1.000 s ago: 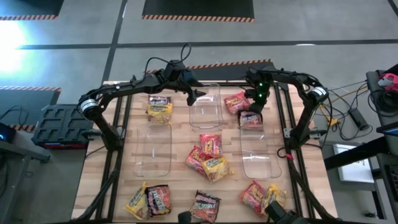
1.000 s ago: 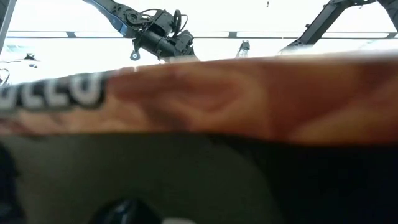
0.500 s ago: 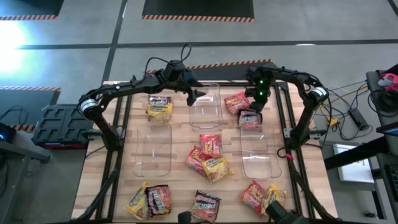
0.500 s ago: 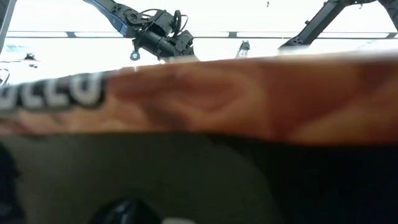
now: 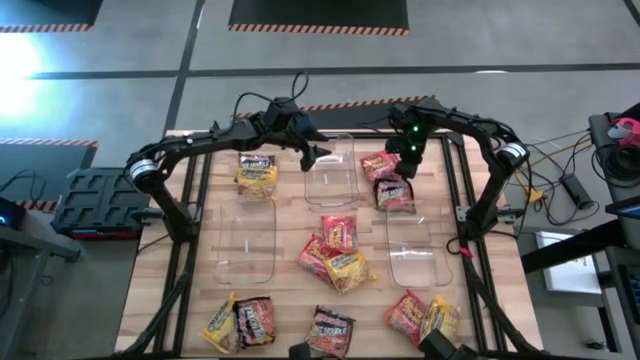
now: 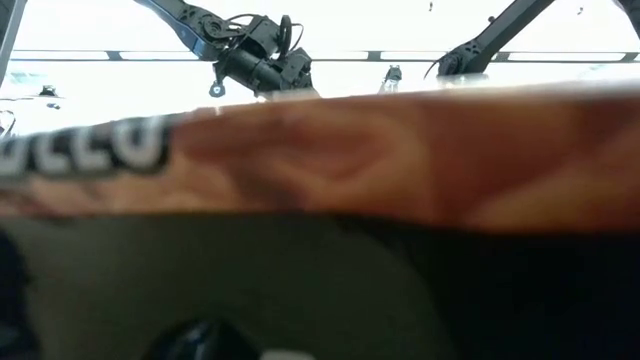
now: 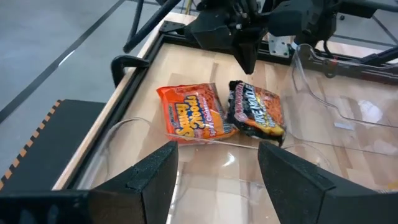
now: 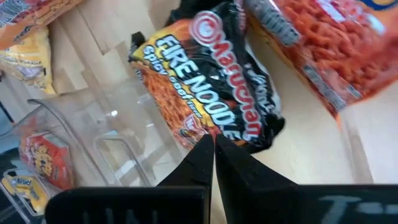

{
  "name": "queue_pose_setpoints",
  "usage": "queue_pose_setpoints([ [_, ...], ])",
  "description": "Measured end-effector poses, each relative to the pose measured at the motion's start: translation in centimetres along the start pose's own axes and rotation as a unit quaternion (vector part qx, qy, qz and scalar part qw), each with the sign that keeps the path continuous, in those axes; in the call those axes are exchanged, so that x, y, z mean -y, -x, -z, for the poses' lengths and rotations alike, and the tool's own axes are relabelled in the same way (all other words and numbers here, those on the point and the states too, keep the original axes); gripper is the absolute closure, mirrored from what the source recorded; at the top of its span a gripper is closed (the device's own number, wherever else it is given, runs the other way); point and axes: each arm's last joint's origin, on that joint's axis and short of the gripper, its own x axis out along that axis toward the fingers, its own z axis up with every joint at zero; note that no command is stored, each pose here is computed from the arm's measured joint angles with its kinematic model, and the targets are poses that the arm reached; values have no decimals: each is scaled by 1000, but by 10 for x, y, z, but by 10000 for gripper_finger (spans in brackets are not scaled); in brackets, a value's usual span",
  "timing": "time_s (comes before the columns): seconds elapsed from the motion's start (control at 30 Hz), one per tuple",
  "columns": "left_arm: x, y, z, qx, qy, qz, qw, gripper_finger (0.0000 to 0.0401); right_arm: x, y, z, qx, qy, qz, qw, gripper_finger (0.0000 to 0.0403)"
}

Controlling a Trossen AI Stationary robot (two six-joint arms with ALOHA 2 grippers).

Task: Sort Maruchan noodles
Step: Put the top right black pack noodle into the bottom right transparent bin

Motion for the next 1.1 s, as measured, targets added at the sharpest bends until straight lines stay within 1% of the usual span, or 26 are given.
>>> queue_pose_setpoints([
  [0.1,2,-2,0,6,-10,27,1000,195,-3,0,-1,-1,3,4,1000,395],
  [0.2,6,-8,1,15,-14,60,998,195,-2,0,-1,0,-23,6,1000,394],
  [0.4,15,-25,1,20,-25,83,996,195,5,4,4,2,-68,6,998,386],
  [0.5,15,-34,-4,23,-28,86,996,195,8,6,6,5,-85,6,996,367],
  [0.63,16,-49,-5,16,-28,94,995,195,11,7,8,5,-97,7,995,327],
  [0.73,17,-61,-6,11,-28,102,994,195,12,7,10,-14,-122,30,992,294],
  [0.83,19,-76,-6,0,-32,110,993,195,14,7,14,-40,-150,58,986,271],
  [0.97,29,-97,-8,-22,-48,127,991,195,14,7,19,-58,-172,62,981,260],
  [1.03,33,-106,-7,-37,-53,136,989,195,15,5,21,-67,-177,64,980,262],
  [1.1,37,-114,-5,-48,-53,142,987,195,16,2,24,-83,-178,81,977,268],
])
